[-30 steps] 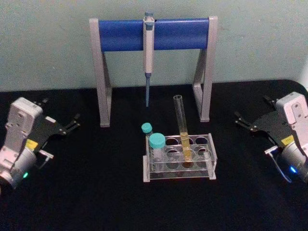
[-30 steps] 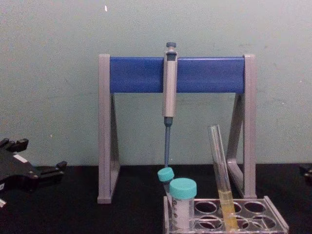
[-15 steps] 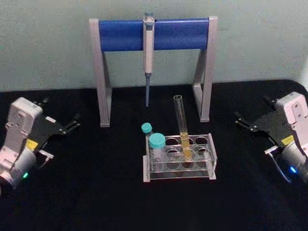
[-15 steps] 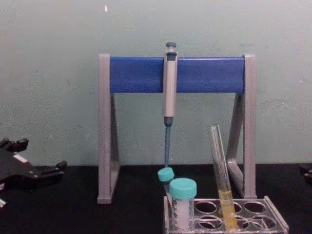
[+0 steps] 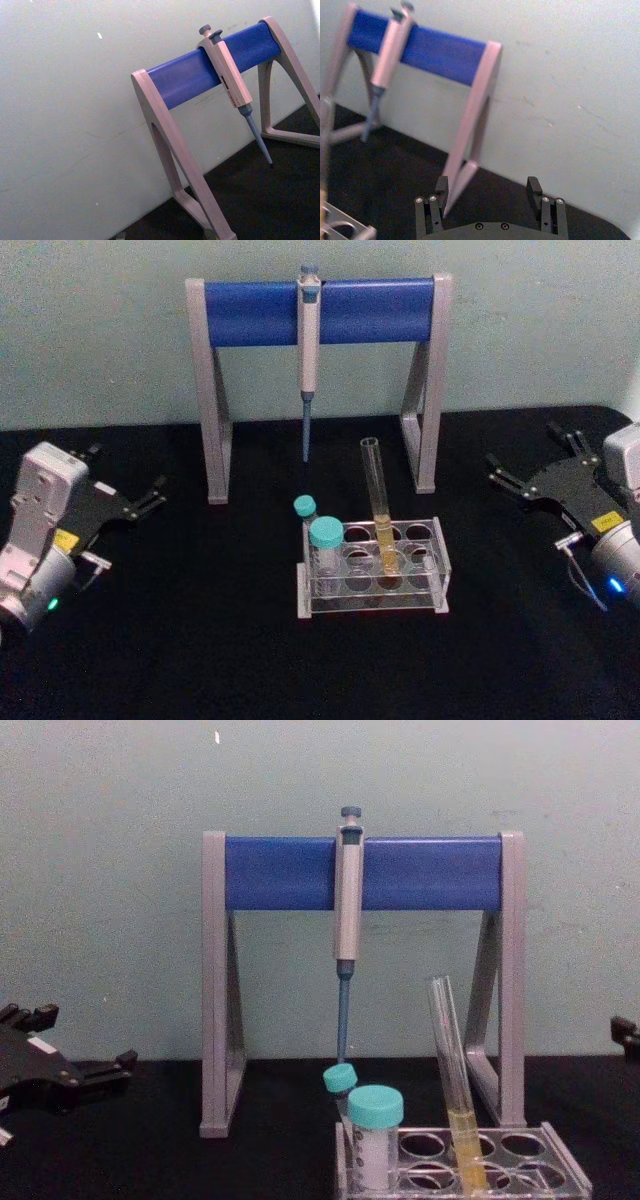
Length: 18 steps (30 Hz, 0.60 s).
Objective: Pick up the test tube from the test tube rack, shake it, then place it back into the test tube rack.
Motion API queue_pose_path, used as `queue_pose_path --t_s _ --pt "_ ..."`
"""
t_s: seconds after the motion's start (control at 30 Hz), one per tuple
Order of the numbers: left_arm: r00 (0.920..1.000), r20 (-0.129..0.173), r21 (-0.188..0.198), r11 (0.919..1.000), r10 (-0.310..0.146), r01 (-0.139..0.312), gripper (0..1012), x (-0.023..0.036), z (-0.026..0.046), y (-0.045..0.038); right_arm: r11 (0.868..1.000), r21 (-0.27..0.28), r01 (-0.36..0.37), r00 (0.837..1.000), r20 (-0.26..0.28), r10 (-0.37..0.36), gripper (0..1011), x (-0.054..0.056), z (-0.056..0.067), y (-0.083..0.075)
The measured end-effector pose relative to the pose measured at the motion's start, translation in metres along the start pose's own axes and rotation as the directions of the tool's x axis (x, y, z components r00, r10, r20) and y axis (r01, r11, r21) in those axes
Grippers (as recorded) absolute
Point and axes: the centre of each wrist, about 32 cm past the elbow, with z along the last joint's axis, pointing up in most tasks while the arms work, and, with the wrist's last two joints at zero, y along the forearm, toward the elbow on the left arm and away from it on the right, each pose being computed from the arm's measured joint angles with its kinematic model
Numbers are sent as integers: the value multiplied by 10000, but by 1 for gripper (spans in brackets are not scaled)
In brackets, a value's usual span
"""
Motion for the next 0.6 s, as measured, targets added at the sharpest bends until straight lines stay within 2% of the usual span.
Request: queue_pose_path --t_s 0.23,0.43,0.6 --pt "10000 0 0 10000 0 0 1001 0 0 0 9951 576 -797 9951 -534 828 1000 -10 70 11" --pt "10000 1 0 10000 0 0 1001 0 0 0 9807 980 -1690 9805 -848 1774 1000 -67 129 44" --pt "10000 1 0 10000 1 -1 1002 0 0 0 9604 1183 -2524 9578 -1107 2654 1000 -128 172 90"
